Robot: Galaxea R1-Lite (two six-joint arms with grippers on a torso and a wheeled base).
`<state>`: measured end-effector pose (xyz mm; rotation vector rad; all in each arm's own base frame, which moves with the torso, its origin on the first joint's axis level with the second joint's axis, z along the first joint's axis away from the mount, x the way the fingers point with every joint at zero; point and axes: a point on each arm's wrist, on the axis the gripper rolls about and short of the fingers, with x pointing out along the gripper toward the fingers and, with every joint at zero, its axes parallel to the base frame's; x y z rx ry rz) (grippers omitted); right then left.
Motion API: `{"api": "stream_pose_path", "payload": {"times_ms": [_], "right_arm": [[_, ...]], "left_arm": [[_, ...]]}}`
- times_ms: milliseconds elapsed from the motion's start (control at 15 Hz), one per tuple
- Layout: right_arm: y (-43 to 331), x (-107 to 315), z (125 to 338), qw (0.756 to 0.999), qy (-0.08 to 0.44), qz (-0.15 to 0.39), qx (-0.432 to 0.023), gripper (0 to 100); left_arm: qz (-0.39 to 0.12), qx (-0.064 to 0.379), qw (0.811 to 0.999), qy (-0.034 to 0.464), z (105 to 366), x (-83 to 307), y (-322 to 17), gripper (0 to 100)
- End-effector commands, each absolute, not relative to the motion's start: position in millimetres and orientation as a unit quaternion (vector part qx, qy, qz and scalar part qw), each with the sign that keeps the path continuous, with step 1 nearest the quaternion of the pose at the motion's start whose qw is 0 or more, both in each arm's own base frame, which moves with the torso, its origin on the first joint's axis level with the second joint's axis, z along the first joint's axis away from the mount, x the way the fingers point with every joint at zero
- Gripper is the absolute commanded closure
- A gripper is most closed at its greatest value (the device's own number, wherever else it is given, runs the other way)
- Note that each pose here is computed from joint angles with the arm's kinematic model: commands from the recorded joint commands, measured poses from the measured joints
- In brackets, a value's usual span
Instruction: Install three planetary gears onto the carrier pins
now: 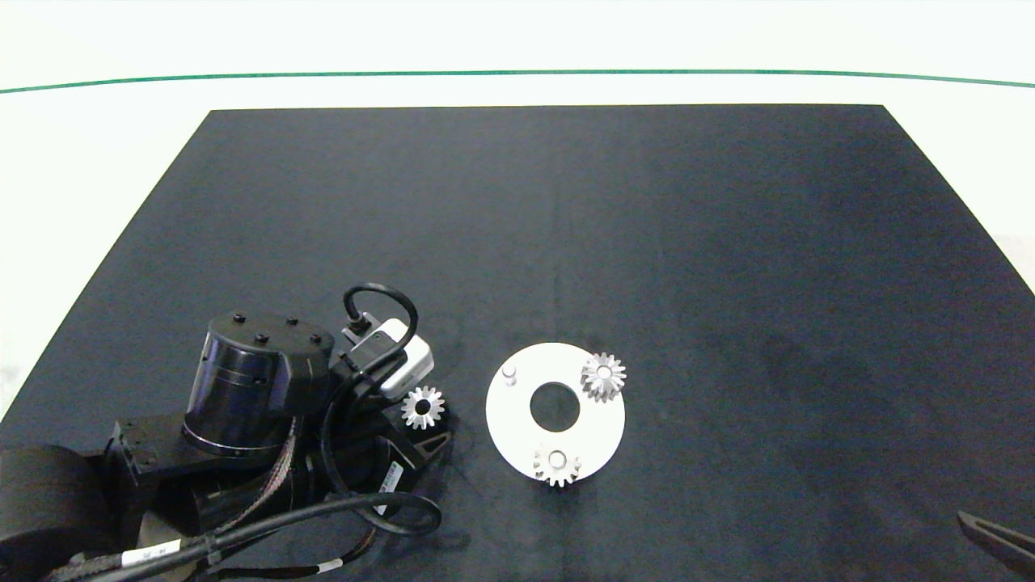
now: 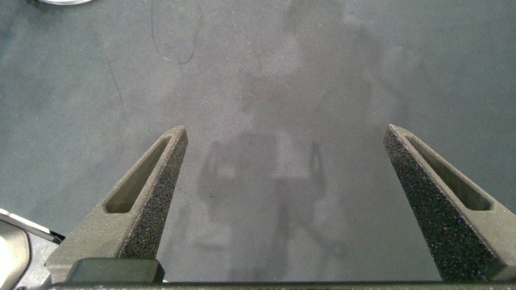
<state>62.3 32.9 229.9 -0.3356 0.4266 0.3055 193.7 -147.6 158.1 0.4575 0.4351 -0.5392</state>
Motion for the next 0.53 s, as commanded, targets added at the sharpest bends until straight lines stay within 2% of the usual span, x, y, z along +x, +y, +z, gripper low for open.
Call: {"api": "stream_pose_path", "payload": {"times_ms": [67,533], "right_arm": [[32.9,62.3,229.5,0.951,0.211,0.15,-0.167,0],[32.4,61.6,229.6,0.952,0.21,0.15,-0.166,0]], "left_arm": [[-0.262,0.223,0.915,0.21,158.1,194.1,-148.3,48],[-0.261,0.22,0.918,0.2,152.3,202.2,-154.2,62]]}}
